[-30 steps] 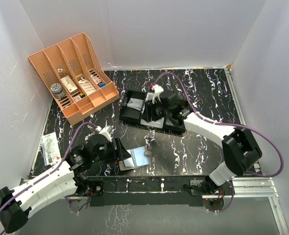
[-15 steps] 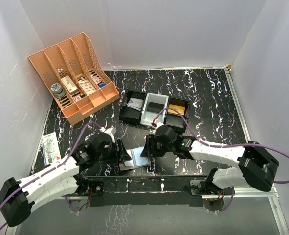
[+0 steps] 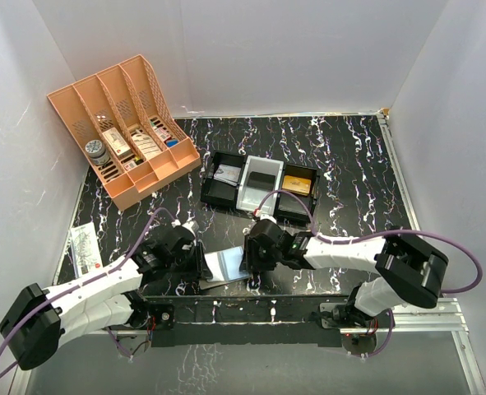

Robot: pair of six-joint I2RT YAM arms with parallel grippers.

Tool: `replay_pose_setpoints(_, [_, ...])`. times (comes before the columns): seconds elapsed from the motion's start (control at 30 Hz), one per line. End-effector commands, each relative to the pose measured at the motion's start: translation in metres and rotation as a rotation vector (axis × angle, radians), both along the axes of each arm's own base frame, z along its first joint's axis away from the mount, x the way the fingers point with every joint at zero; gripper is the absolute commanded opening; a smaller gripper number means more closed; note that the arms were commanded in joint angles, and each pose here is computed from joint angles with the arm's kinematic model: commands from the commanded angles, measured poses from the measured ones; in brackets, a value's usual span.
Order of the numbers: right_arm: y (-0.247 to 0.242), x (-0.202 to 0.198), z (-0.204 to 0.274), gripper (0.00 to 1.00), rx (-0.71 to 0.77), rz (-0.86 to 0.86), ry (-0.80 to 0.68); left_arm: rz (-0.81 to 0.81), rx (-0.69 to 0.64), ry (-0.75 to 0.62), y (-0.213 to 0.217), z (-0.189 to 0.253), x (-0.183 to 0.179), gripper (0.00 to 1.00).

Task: Take the credit cards out of the card holder

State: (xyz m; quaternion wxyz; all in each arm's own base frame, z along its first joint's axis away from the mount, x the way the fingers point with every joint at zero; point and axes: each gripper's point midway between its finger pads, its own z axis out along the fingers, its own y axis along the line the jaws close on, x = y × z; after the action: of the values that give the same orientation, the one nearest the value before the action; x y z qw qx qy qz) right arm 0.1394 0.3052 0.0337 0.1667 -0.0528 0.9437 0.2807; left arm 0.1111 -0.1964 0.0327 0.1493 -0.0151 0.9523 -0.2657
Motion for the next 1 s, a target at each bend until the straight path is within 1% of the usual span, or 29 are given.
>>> replay_pose_setpoints(0.0, [0.018, 0.007, 0.013, 0.34, 0.054, -0.006, -0.032, -0.026, 0.038, 0.037, 0.009, -0.017, -0.011, 0.19])
replay_pose_setpoints(0.07, [0.022, 0.006, 0.015, 0.29, 0.066, -0.002, -0.033, -0.033, 0.059, 0.052, 0.013, -0.025, -0.015, 0.09])
replay_pose_setpoints(0.17, [0.026, 0.006, 0.019, 0.25, 0.077, 0.007, -0.037, -0.039, 0.098, 0.077, 0.019, -0.035, -0.018, 0.0])
replay_pose_setpoints(0.33, [0.039, 0.0, 0.028, 0.24, 0.144, 0.04, -0.015, -0.04, 0.115, 0.092, 0.021, -0.042, -0.02, 0.0])
replay_pose_setpoints(0.43, [0.045, 0.0, 0.034, 0.16, 0.178, 0.043, -0.012, -0.04, 0.113, 0.09, 0.02, -0.043, -0.019, 0.0])
replay_pose_setpoints(0.53, [0.054, 0.001, 0.046, 0.13, 0.223, 0.049, -0.011, -0.042, 0.114, 0.087, 0.02, -0.043, -0.019, 0.0])
replay_pose_setpoints(0.63, [0.063, 0.002, 0.057, 0.07, 0.26, 0.066, -0.013, -0.042, 0.114, 0.084, 0.02, -0.043, -0.019, 0.0])
replay_pose_setpoints(0.83, [0.083, -0.006, 0.07, 0.06, 0.345, 0.145, 0.013, -0.044, 0.117, 0.078, 0.021, -0.042, -0.019, 0.0])
replay_pose_setpoints(0.97, [0.09, -0.011, 0.061, 0.06, 0.362, 0.165, 0.057, -0.042, 0.101, 0.073, 0.019, -0.041, -0.018, 0.0])
